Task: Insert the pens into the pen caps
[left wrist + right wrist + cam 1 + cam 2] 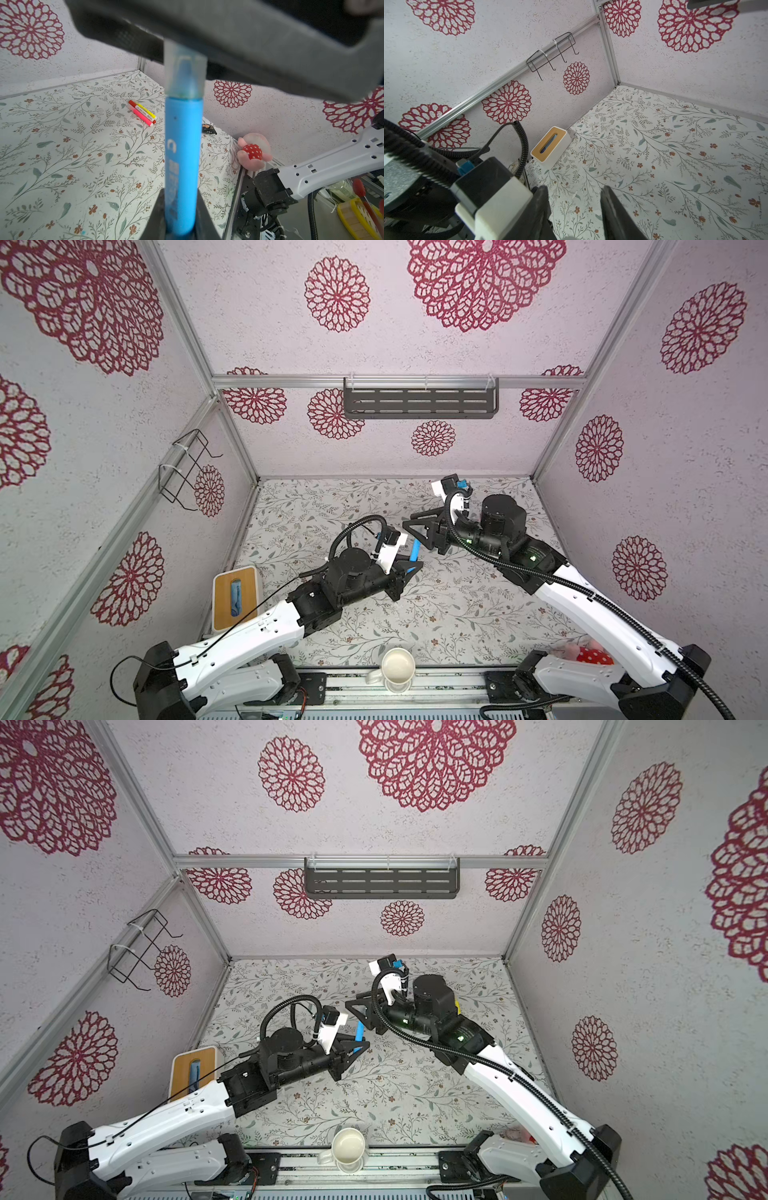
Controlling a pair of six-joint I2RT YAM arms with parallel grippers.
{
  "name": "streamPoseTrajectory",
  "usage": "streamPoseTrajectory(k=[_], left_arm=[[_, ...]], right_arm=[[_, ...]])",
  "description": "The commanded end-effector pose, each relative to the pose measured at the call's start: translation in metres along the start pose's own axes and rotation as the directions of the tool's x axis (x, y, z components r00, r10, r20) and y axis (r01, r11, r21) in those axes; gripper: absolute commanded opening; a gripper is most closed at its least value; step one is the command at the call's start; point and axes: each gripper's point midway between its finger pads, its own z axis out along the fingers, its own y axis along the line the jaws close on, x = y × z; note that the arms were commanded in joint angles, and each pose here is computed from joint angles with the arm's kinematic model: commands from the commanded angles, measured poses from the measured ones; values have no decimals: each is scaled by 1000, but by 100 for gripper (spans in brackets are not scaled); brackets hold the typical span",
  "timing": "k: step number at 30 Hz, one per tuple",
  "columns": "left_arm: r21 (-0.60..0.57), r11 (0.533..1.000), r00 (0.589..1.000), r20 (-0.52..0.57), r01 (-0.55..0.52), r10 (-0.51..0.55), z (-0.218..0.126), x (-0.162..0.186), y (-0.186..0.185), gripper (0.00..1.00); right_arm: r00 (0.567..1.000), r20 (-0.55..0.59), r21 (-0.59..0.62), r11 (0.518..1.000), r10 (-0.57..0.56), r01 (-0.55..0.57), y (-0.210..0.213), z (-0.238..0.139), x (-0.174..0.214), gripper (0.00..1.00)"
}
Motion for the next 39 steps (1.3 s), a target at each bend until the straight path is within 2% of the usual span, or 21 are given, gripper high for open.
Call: streamPoseTrajectory(k=[1,8,15,19,21,28,39], left_arm=[[28,999,997,66,-30,28,-6,-22,-10,0],[27,999,998,63,-28,27,-6,-21,-10,0],[19,999,998,63,-29,28,-6,-20,-8,0],[20,999,998,62,-27,26,-6,-20,-8,0],[21,999,998,64,-28,26,-6,-20,-8,0],[37,999,996,92,-18,15,-10,-28,-9,0],[64,998,987,158,25,-34,-24,-54,-1,0]], right_arm=[[999,23,-14,1000,-26,27,7,-1,-8,32],[1000,11,-46,999,-28,28,13,2,-7,29],[1000,-6,-56,998,-31,30,14,4,-4,7],[999,-18,-61,998,-32,30,15,6,0,4],[999,-17,-62,997,-35,34,16,5,0,0],[998,-48,-63,998,-27,24,16,8,14,0],[987,-162,22,1000,12,-9,5,17,92,0]])
